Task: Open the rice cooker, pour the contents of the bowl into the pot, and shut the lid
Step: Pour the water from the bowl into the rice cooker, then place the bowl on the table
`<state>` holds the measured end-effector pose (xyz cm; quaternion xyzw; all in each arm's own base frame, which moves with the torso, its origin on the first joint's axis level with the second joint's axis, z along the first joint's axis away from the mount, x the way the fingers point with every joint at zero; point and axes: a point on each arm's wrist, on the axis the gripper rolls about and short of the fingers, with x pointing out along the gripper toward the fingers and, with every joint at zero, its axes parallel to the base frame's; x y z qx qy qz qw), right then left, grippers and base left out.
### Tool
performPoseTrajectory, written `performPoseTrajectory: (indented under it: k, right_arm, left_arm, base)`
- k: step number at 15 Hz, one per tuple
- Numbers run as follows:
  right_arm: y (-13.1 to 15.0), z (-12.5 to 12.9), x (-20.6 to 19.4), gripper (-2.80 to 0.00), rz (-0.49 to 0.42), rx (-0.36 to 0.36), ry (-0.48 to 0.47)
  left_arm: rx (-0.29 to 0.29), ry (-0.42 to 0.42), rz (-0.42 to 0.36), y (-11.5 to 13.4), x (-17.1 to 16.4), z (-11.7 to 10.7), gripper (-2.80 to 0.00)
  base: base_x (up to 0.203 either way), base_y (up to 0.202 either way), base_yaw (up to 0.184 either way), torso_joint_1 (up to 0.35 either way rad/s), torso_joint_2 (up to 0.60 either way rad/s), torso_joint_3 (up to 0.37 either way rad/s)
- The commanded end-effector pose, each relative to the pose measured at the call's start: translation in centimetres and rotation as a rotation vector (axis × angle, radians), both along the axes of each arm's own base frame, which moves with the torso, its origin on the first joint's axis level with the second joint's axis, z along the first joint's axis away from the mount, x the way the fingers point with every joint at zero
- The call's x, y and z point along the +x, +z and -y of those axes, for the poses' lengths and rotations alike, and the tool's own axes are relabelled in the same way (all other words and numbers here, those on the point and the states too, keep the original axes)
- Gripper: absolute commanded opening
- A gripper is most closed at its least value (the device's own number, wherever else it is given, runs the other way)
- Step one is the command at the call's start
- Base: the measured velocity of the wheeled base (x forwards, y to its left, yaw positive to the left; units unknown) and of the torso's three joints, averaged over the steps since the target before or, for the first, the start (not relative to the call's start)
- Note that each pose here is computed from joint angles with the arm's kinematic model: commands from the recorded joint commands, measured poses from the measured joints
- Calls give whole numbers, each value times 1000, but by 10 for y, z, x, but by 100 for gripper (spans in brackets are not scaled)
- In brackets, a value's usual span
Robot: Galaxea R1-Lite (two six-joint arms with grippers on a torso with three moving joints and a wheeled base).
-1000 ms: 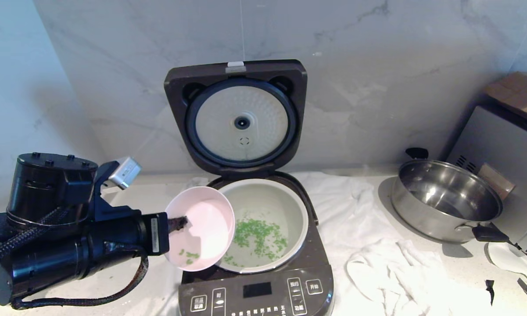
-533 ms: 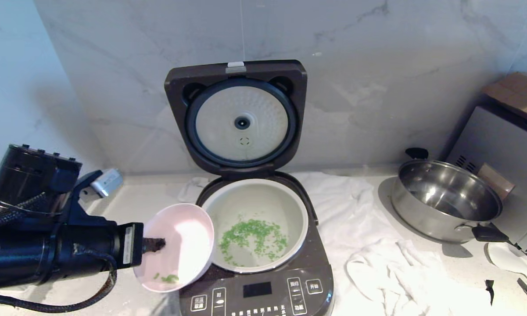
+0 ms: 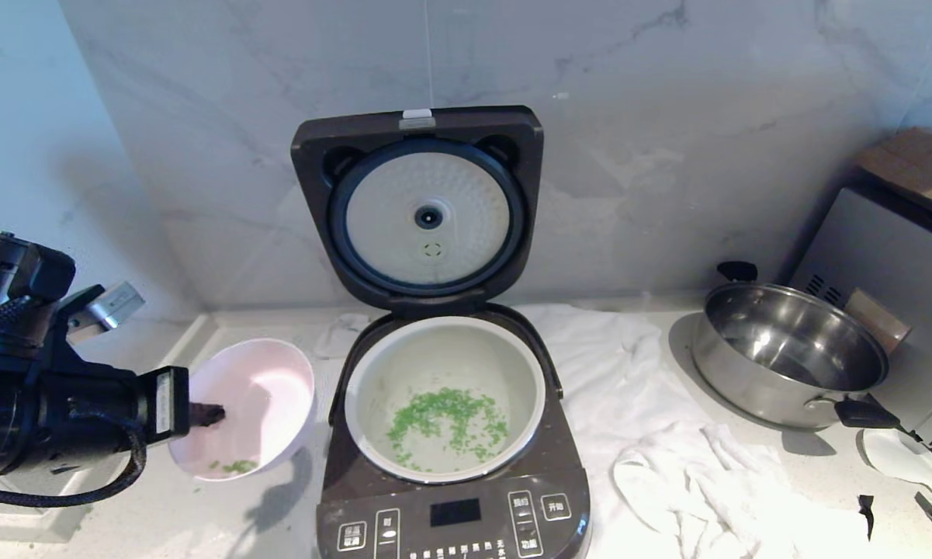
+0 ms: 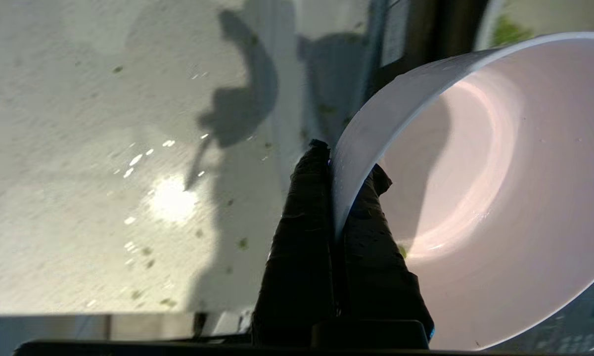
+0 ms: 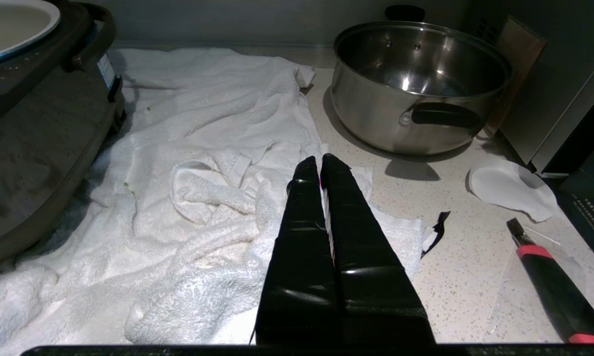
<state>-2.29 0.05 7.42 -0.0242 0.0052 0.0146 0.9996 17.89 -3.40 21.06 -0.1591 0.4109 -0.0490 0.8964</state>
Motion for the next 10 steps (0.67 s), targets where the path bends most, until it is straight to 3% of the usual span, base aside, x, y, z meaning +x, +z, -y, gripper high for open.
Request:
performPoseTrajectory:
  k: [1, 4, 7, 8, 10]
  right_arm:
    - [0, 0, 0, -280, -1, -1, 0]
    - [0, 0, 0, -280, -1, -1, 0]
    - [0, 0, 0, -280, -1, -1, -1]
    - [0, 0, 0, -280, -1, -1, 0]
    - [0, 0, 0, -280, -1, -1, 0]
  left_arm:
    - [36, 25, -45, -2, -3, -16, -280]
    - [63, 88, -70, -11, -19, -40, -280]
    - [84, 259, -115, -22, -27, -72, -280]
    - [81, 309, -153, -31, -33, -80, -280]
    - [69, 316, -285, -62, -45, -81, -280]
  base:
    - [0, 0, 0, 0, 0, 0]
    - [0, 0, 0, 0, 0, 0]
    - [0, 0, 0, 0, 0, 0]
    - [0, 0, 0, 0, 0, 0]
    - [0, 0, 0, 0, 0, 0]
